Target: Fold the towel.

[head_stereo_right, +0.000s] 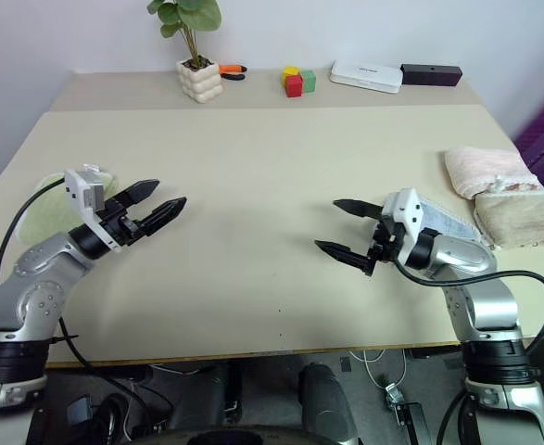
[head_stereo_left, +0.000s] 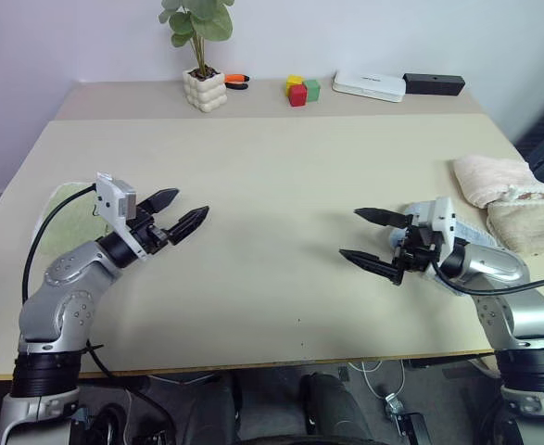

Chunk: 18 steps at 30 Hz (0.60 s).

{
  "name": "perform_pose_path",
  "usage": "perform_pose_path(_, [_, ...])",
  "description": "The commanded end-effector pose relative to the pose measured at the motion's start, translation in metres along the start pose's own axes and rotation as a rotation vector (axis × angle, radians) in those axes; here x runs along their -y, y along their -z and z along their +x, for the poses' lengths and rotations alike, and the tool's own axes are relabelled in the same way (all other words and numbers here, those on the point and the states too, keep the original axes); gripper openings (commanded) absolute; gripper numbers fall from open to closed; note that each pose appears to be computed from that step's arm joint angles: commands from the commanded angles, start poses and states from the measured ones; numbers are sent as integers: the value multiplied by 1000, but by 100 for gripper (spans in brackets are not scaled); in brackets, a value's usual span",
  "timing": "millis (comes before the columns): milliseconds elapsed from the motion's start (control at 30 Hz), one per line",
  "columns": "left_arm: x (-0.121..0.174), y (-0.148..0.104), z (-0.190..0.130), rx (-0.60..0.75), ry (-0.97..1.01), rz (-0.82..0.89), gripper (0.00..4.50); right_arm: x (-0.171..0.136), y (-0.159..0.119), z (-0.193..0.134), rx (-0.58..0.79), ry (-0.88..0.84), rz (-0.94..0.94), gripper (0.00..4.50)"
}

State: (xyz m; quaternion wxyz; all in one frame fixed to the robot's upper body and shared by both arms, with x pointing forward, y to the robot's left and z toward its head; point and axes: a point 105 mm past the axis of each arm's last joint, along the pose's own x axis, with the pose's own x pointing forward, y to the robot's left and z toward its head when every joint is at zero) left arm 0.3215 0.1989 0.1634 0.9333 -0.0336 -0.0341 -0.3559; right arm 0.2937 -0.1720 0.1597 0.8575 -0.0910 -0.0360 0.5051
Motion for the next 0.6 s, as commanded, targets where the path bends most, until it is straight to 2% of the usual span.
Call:
perform_pose_path(33, [-2,-11,-3,16,81,97,446,3,-13,-7,43,7,-33,450])
perform_pose_path(233, [1,-17,5,38,147,83,446,9,-13,-12,26,46,-51,450])
perform_pose_path(600, [11,1,23,39,174,30,446,0,-15,-20,-21,61,-44,450])
